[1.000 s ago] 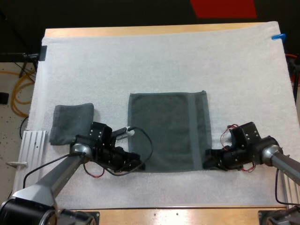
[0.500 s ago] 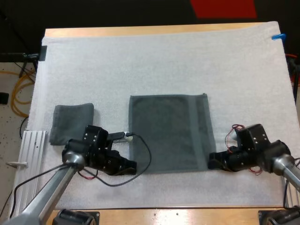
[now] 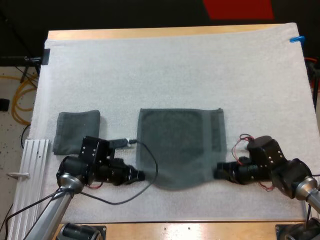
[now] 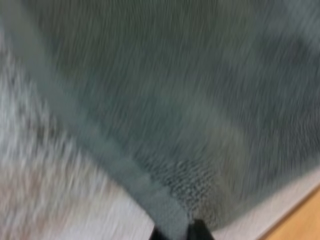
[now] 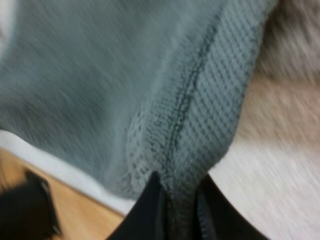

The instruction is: Pick towel from pile fold and stack

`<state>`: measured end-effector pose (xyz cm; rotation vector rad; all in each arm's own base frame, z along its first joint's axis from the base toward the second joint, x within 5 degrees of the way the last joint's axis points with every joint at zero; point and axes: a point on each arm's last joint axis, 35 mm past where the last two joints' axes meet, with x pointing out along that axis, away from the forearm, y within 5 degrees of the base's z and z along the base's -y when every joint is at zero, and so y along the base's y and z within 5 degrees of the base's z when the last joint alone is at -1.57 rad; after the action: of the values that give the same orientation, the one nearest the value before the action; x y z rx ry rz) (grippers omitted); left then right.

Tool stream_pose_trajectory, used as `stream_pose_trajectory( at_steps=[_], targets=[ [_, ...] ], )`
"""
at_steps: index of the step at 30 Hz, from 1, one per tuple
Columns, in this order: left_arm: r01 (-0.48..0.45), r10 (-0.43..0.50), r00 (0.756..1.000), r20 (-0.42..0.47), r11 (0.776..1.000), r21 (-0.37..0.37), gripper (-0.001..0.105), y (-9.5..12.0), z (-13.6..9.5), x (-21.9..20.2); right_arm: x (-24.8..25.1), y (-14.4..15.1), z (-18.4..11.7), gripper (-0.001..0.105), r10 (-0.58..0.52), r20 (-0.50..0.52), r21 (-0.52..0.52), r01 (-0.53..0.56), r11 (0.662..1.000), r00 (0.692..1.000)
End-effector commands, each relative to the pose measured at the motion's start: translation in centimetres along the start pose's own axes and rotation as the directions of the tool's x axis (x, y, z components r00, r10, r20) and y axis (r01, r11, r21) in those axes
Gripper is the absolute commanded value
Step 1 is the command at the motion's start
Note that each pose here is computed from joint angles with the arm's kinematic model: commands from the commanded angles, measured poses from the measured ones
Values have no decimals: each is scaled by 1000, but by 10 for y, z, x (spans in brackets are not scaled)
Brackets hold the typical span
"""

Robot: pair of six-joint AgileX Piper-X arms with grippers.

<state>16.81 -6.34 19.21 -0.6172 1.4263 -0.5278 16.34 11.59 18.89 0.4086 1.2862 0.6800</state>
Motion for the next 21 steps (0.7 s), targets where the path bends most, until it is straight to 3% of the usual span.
stream_pose_trajectory(
  at_steps=[1,6,11,14,21],
  targets=[
    [54,-54,998,41,998,-9,0,-5,9,1,0,2,7,0,1,70,13,-2,1000,998],
    [171,-164,980,110,984,-52,0,-8,34,12,5,1,24,0,17,187,70,-30,997,982],
    [249,-236,958,163,967,-58,0,-10,62,26,14,-20,44,0,5,256,175,-51,983,967],
    [257,-247,951,187,966,-34,0,-12,81,32,19,-36,52,0,11,268,224,-74,972,963],
    [201,-185,959,213,978,-56,0,-9,110,47,29,-59,69,0,29,284,275,-111,955,958]
  ],
)
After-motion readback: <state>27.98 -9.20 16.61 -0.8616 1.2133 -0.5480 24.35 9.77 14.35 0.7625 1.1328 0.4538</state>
